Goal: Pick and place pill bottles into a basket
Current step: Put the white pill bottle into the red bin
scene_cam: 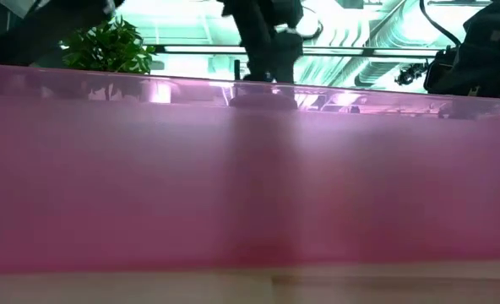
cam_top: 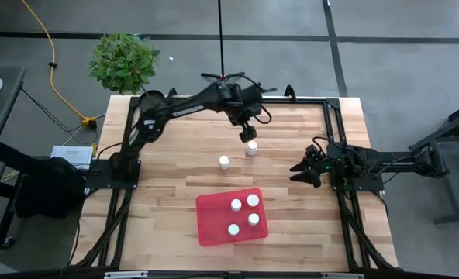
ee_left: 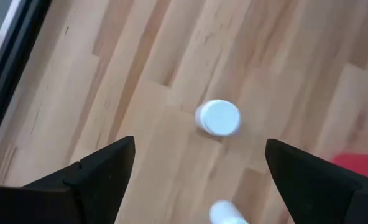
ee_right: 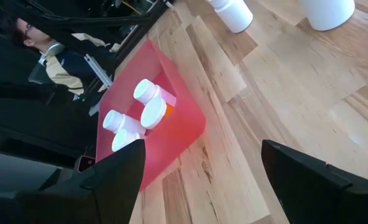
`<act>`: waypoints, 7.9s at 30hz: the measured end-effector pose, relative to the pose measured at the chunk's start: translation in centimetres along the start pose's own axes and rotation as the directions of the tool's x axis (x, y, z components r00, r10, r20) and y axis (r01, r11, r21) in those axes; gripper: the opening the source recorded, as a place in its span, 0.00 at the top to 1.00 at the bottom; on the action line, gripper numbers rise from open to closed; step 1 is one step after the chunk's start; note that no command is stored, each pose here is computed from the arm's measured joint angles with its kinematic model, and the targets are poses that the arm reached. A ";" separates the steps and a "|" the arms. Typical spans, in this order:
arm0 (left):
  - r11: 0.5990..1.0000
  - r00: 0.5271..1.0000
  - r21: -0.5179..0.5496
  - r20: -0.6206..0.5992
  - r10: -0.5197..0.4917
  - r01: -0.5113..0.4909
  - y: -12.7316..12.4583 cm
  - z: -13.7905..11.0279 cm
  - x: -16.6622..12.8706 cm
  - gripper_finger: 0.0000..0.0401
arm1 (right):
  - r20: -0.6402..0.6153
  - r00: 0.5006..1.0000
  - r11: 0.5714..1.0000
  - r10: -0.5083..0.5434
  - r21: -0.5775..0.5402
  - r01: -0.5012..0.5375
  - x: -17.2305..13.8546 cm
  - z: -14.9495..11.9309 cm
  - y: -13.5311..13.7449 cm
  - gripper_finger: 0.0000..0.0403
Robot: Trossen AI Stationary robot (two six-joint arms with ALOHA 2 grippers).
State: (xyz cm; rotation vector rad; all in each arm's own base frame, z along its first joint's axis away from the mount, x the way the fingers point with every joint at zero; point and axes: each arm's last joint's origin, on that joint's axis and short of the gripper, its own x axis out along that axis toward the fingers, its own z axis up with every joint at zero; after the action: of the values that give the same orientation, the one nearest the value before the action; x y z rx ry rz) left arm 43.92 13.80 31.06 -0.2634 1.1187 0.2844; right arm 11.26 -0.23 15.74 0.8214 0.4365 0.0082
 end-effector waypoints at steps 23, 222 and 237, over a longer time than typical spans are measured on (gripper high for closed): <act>0.994 0.998 0.108 -0.046 0.038 -0.033 -1.2 -0.8 5.1 0.03 | 0.011 1.000 1.000 -0.015 0.018 0.015 0.0 0.0 -0.1 0.23; 0.992 0.983 0.123 -0.175 0.064 -0.042 -19.0 -17.9 -12.4 0.53 | -0.018 0.998 0.998 0.058 0.012 -0.057 0.0 0.1 0.3 0.23; 0.983 0.981 0.061 -0.099 -0.169 0.175 -21.1 -19.0 -5.1 0.53 | -0.006 0.998 0.998 0.069 0.007 -0.069 0.0 0.2 0.4 0.23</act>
State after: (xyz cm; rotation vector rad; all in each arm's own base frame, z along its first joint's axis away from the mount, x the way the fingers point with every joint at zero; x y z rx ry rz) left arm 33.30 -12.97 29.15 -0.3128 1.1881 0.0799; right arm 11.38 -0.08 16.16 0.8425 0.4146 0.0733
